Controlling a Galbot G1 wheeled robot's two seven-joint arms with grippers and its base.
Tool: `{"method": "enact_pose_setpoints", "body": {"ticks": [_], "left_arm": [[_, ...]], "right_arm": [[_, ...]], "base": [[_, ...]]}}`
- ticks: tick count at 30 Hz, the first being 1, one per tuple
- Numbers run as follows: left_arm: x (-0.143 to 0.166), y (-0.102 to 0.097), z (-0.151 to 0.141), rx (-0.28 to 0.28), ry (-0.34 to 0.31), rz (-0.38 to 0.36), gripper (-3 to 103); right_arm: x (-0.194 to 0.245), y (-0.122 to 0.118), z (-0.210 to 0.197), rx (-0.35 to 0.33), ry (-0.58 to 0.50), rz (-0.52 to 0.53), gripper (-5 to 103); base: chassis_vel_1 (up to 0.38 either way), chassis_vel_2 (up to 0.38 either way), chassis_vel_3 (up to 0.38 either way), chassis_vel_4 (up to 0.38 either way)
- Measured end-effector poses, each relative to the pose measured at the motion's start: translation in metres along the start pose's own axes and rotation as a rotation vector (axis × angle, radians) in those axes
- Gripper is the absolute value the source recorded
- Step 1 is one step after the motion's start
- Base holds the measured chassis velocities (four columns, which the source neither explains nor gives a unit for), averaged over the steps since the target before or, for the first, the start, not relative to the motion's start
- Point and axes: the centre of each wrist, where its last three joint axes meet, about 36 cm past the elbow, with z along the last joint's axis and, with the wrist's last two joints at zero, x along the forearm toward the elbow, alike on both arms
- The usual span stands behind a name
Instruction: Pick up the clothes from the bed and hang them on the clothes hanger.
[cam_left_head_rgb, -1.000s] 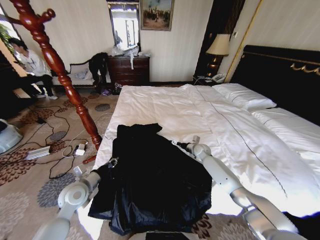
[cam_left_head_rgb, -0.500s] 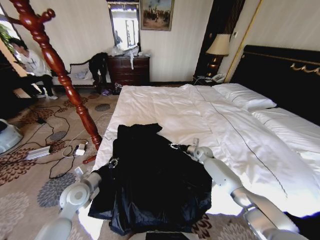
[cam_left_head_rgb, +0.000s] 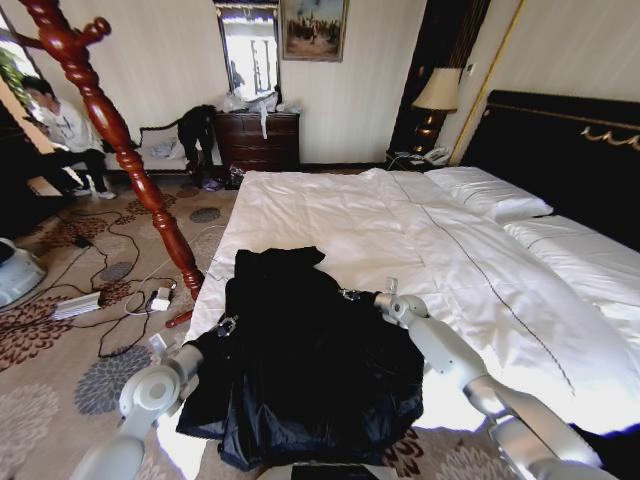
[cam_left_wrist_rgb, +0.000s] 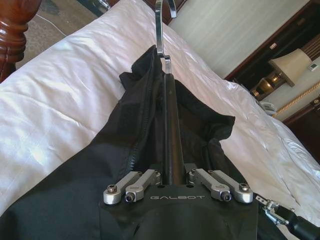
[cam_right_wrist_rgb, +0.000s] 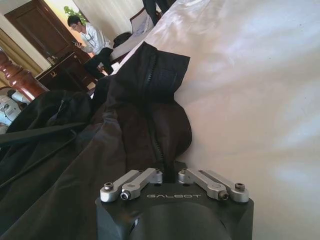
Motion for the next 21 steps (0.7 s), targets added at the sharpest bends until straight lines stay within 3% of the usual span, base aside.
{"method": "enact_pose_setpoints", "body": {"ticks": [1, 3, 4, 10, 21], "left_arm": [[0.0, 0.0, 0.0, 0.0, 0.0, 0.0, 18], [0.0, 0.0, 0.0, 0.0, 0.0, 0.0, 18], [0.0, 0.0, 0.0, 0.0, 0.0, 0.0, 18], [0.001, 0.0, 0.0, 0.0, -0.002, -0.002, 18], [0.0, 0.0, 0.001, 0.006, -0.002, 0.002, 18]], "right_arm": [[0.0, 0.0, 0.0, 0.004, 0.0, -0.001, 10], [0.001, 0.001, 0.0, 0.01, 0.002, -0.004, 10], [0.001, 0.001, 0.001, 0.019, 0.003, -0.008, 2], [0.002, 0.003, 0.001, 0.058, -0.011, -0.038, 0], [0.017, 0.018, -0.021, 0.127, -0.167, -0.121, 0]], "base": [[0.0, 0.0, 0.0, 0.0], [0.0, 0.0, 0.0, 0.0], [0.0, 0.0, 0.0, 0.0], [0.0, 0.0, 0.0, 0.0], [0.0, 0.0, 0.0, 0.0]]}}
